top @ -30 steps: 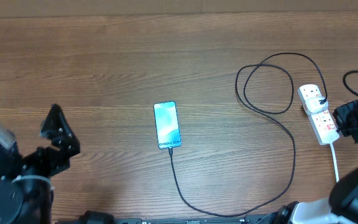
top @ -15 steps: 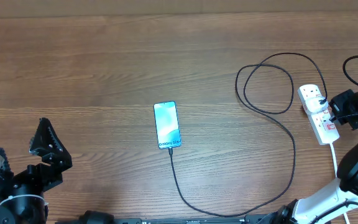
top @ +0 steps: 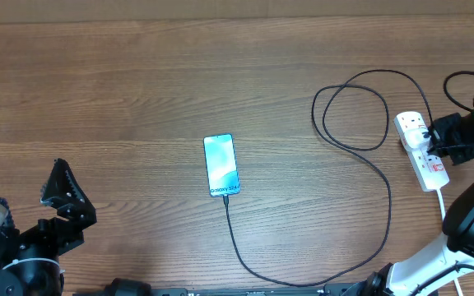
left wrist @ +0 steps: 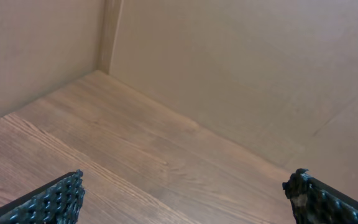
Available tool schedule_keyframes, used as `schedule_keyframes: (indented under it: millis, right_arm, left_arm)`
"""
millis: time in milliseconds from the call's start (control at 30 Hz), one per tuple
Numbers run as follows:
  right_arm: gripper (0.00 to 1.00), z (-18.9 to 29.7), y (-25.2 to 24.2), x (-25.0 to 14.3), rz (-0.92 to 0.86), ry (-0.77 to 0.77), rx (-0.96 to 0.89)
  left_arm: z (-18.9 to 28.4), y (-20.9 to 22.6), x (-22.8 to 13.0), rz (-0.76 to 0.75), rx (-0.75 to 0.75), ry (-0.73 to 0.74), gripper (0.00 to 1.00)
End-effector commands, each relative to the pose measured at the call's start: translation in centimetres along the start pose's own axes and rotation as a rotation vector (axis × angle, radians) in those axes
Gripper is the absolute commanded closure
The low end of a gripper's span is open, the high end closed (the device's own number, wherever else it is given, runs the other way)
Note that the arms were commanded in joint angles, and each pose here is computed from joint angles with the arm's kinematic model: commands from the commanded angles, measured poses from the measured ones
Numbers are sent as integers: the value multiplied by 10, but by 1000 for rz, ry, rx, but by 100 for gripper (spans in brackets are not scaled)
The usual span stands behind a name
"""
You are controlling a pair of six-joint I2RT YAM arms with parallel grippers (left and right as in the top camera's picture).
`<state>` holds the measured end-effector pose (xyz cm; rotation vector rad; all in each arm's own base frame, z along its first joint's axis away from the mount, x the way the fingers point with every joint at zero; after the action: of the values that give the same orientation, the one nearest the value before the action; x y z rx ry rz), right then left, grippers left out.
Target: Plug charger to phone and switch on socket
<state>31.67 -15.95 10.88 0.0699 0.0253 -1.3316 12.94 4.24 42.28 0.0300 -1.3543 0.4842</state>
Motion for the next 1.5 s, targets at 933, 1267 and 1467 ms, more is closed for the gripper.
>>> schedule_keyframes:
  millis: [933, 1267, 1467]
  right_arm:
    - [96, -5, 10, 30, 189, -17, 14]
    - [96, -29, 15, 37, 203, 35, -35]
    - [96, -32, 19, 42, 201, 18, -21]
  left_arm:
    - [8, 30, -49, -157, 124, 220, 1]
    - [9, 33, -54, -173, 134, 246, 0]
    - [9, 33, -54, -173, 134, 246, 0]
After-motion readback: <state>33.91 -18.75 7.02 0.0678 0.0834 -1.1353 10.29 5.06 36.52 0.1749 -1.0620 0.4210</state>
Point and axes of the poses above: each gripper's point midway between its finger pads, its own z axis back along the fingers, its own y axis along the line the jaws close on, x = y × z, the point moved 3 cm from there along z, back along the fingers, and after that the axes turned 6 degrees about -z, right-handed, at the moved point
